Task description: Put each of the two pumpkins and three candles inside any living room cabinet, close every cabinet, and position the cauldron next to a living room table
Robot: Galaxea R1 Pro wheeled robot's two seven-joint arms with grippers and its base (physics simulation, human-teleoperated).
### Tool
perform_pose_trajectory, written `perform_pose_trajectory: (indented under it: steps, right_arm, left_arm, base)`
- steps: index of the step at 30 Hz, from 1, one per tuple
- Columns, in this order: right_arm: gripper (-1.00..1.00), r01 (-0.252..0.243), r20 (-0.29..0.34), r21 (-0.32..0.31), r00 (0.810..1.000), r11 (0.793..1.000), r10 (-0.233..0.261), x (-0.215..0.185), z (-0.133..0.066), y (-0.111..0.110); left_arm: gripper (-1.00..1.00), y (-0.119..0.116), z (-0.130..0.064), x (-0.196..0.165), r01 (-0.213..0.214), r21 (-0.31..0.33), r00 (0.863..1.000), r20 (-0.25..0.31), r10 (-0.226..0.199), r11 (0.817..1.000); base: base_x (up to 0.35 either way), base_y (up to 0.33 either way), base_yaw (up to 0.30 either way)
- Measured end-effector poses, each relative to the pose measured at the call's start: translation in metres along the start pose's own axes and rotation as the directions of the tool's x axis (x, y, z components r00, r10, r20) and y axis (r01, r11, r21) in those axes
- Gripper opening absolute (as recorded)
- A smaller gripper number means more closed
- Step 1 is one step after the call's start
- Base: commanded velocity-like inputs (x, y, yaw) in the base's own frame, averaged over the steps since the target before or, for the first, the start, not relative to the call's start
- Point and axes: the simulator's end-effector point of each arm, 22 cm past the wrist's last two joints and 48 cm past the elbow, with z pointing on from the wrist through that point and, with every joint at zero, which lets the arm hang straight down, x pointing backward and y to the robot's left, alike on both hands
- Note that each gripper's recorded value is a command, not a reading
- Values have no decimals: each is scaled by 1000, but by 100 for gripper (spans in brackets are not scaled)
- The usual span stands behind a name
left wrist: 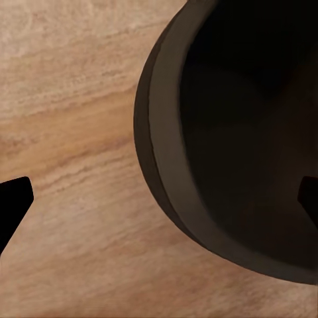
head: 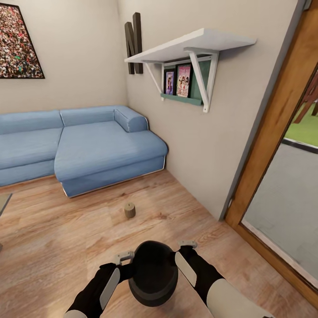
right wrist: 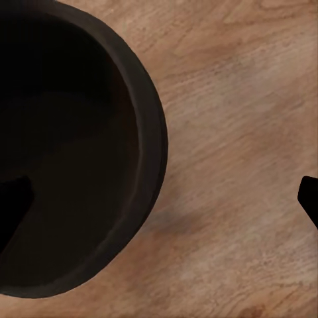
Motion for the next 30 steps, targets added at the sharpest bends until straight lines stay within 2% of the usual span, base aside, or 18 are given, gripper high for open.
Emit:
perform_pose_trajectory:
  steps: [4,13,15,17,20,30]
  right_arm:
    - [100,1,1,1,1000,1000,-1,0,0,0]
    - [100,7,3,3,1000,1000,-7,12,16,-1]
    - [100,8,6,-11,1000,1000,-8,14,19,3]
    - [100,15,24,-68,1000,998,-14,10,20,18]
    - [100,22,51,-111,999,994,-16,8,23,29]
    - [100,19,68,-124,998,992,-11,17,39,33]
  left_arm:
    - [100,0,0,0,0,0,1000,0,0,1000]
    - [100,5,16,12,0,-1,1000,2,0,1000]
    - [100,5,20,15,0,-1,1000,2,0,1000]
    - [100,7,24,17,0,-1,1000,2,0,1000]
    - [100,8,29,21,0,-2,1000,2,0,1000]
    - [100,13,47,35,0,-4,1000,-5,0,1000]
  base:
    - [11,0,0]
    - [1,0,0]
    - [0,0,0]
    - [0,0,0]
    - [0,0,0]
    - [0,0,0]
